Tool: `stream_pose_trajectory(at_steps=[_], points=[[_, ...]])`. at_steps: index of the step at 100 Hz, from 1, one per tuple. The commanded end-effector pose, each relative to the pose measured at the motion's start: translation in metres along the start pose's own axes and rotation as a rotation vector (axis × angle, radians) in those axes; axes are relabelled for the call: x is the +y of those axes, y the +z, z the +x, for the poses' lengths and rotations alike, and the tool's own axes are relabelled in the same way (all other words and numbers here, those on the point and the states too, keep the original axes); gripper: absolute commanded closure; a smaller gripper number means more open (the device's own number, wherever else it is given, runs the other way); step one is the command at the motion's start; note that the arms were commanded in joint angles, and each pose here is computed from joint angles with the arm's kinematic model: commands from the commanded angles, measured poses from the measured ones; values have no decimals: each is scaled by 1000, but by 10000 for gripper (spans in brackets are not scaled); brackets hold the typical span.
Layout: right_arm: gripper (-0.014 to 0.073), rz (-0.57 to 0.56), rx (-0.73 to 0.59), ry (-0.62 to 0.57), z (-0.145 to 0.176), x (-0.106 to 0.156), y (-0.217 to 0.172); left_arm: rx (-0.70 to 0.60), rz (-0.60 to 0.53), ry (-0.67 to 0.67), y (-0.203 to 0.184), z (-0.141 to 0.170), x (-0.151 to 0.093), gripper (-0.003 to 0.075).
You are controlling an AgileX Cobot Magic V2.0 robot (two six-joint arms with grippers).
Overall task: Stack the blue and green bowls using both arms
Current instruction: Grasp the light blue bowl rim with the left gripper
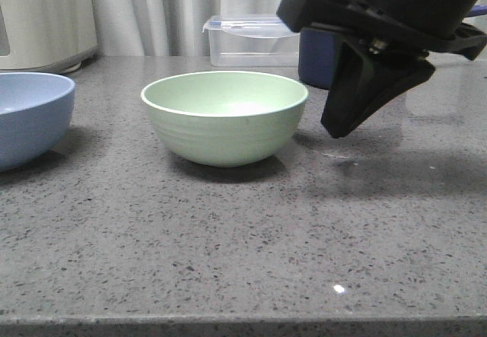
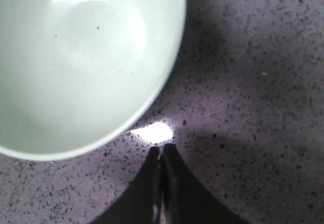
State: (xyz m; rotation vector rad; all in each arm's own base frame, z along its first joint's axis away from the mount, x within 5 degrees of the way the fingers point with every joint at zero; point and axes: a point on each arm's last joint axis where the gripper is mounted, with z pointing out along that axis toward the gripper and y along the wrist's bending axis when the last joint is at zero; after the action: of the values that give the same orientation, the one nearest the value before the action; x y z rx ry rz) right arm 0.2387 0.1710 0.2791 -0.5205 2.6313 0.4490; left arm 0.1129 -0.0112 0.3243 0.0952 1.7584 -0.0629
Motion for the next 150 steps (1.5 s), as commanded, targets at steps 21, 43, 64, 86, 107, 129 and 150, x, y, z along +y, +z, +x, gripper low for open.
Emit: stream_pose_trajectory(at_steps=[21,43,64,86,107,129,150], points=[[658,-35,-69,36,-12,3,8,-102,3,-17,-1,-17,0,282],[658,-41,-96,41,-15,4,7,-102,3,-17,-1,-17,0,282],[658,-41,-95,41,-15,4,7,-102,3,-17,-1,-17,0,282],[658,-47,-107,48,-16,4,7,-100,3,-17,-1,-16,0,282],[658,-48,-113,48,-17,4,7,-93,3,-17,-1,-16,0,282],[658,-48,-113,48,-17,4,7,33,1,-21,9,-18,0,282],[658,-47,-109,48,-17,4,7,267,11,-56,38,-24,-2,281]])
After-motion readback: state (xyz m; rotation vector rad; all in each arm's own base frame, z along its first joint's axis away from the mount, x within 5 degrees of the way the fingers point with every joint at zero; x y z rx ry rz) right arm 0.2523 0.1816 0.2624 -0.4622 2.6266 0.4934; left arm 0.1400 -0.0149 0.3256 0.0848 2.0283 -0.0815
